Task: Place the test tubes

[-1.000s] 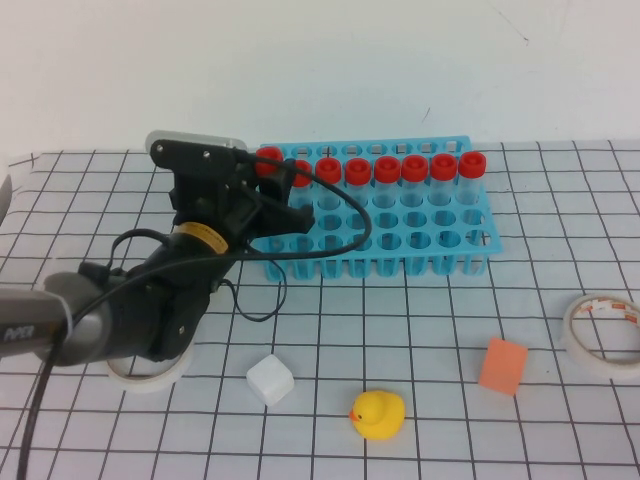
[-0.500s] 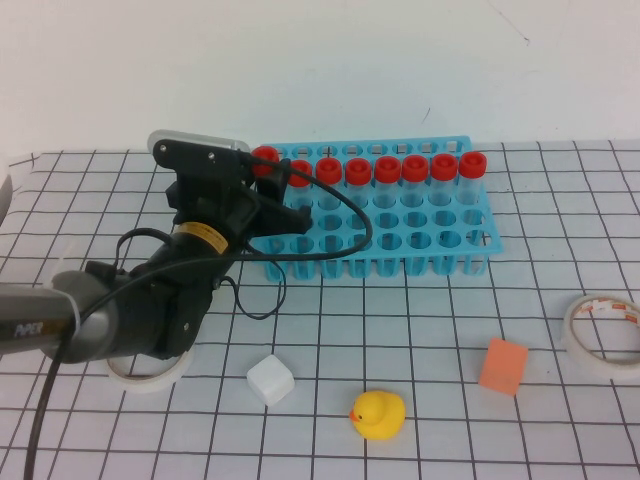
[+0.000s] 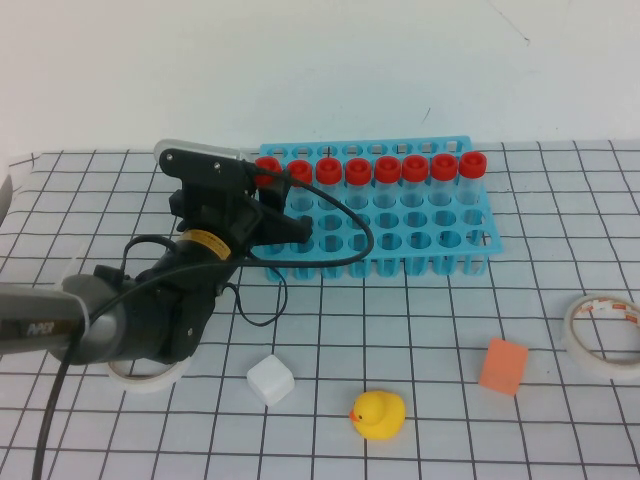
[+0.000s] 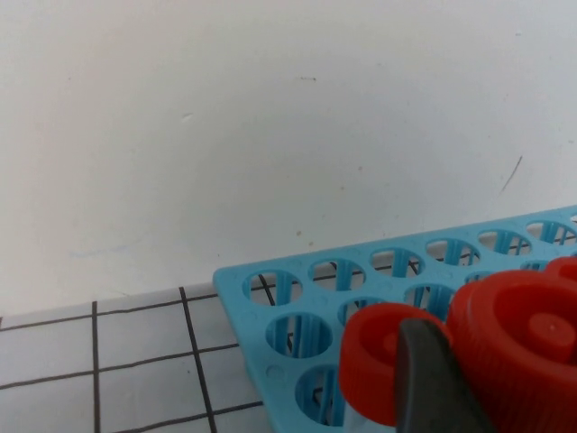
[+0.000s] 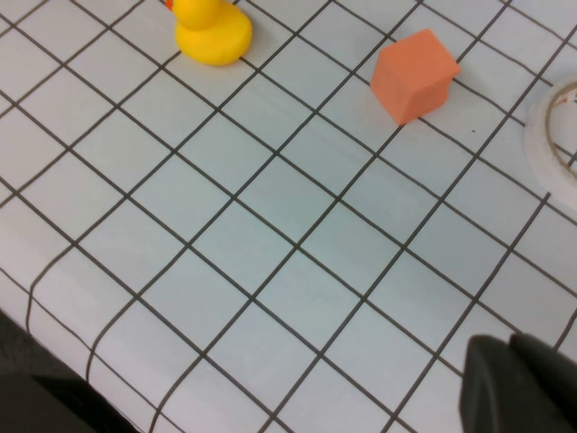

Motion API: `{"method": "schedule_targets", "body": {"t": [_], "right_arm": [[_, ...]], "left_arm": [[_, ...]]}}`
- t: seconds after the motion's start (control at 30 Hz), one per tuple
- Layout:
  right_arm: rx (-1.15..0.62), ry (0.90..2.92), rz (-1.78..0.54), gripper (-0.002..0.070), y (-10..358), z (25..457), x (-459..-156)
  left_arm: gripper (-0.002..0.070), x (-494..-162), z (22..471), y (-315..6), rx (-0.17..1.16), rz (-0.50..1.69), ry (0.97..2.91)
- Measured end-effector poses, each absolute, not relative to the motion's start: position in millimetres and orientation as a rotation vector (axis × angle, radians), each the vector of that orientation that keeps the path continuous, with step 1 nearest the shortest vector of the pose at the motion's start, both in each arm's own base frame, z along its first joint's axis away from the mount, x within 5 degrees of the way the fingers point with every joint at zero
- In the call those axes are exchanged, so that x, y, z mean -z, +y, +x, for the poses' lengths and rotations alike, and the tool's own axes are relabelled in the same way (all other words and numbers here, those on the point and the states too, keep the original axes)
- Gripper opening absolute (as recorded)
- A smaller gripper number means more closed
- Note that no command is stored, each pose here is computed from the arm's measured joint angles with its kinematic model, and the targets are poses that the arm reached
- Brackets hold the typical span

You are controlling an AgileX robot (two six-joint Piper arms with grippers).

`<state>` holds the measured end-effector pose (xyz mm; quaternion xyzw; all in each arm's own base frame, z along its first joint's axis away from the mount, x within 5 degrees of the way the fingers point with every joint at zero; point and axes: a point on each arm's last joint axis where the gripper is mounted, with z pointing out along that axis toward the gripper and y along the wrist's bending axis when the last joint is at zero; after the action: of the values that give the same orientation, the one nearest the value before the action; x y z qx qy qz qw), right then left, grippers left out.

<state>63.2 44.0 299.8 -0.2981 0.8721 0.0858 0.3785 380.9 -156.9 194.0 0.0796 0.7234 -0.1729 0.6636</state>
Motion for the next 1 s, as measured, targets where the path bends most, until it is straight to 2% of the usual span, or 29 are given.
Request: {"method": "schedule_targets", "body": {"t": [0.43,0.6,0.67,0.87,1.0], "right_arm": [[-0.219,2.228,-0.762,-0.0001,44,63,-300],[-0.219,2.228,-0.762,-0.0001,44,63,-300],[-0.219,2.228,-0.762,-0.0001,44,63,-300],[-0.219,2.228,-0.762,-0.0001,44,63,-300],[-0.219,2.228,-0.762,-0.0001,44,63,-300]], "left_arm": [[0.0253,-191,380,-158,0.456,0.146,1.679],[0.0370,-189,380,-159,0.466,0.145,1.702],[0.0393,-192,379,-159,0.464,0.152,1.711],[0.0409,-230,368,-154,0.372,0.258,1.686],[0.0360,-276,350,-147,0.332,0.302,1.634]]}}
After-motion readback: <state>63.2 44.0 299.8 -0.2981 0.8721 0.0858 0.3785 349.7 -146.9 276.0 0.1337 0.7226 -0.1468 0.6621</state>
